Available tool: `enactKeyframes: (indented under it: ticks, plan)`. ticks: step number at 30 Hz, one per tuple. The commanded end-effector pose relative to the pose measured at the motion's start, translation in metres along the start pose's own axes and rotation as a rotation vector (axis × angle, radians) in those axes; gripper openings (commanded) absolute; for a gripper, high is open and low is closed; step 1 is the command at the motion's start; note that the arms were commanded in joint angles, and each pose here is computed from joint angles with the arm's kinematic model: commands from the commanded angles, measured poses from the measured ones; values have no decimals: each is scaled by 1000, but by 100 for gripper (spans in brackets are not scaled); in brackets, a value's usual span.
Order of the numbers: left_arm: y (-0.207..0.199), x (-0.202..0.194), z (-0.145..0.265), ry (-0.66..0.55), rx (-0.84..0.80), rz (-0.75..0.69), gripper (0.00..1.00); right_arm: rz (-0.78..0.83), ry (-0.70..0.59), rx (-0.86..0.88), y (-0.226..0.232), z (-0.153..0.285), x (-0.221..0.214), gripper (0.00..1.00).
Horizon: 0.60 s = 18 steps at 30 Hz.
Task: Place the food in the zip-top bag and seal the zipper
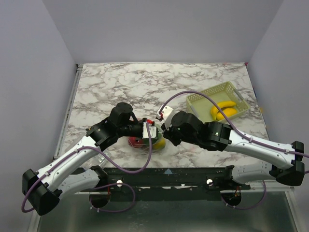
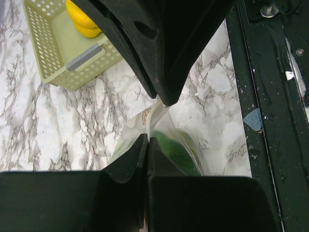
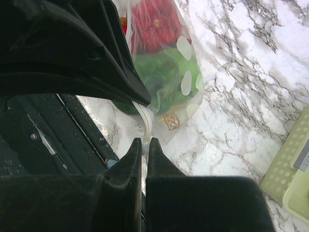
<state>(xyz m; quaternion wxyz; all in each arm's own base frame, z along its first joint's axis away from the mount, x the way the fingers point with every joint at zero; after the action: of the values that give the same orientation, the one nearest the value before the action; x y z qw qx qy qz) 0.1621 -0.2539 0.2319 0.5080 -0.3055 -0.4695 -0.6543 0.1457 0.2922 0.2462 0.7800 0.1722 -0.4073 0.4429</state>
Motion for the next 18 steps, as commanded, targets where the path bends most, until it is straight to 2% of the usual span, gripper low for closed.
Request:
enactKeyframes:
  ticks: [1, 13, 18]
  plan:
    - [-4, 32, 4, -107, -53, -49, 0, -23, -124, -24, 0, -9, 30, 0]
    - [-6, 33, 5, -112, -62, -49, 0, -3, -200, -18, 5, -26, 52, 0]
    - [-5, 31, 6, -107, -46, -57, 0, 35, -228, 63, 15, -23, 48, 0]
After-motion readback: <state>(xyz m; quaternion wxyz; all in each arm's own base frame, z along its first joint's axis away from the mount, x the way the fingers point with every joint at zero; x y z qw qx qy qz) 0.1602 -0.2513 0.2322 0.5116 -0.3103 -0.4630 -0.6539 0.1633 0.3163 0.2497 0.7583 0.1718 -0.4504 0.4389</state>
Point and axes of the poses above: each gripper's point midway between its finger pads, its own z axis back along the fingers, its own y axis along the line the jaws close on, x = y × z, the point moved 2 cm from there along z, back along the fingers, and after that the axes turned 2 degrees about z, right-handed, at the moved point
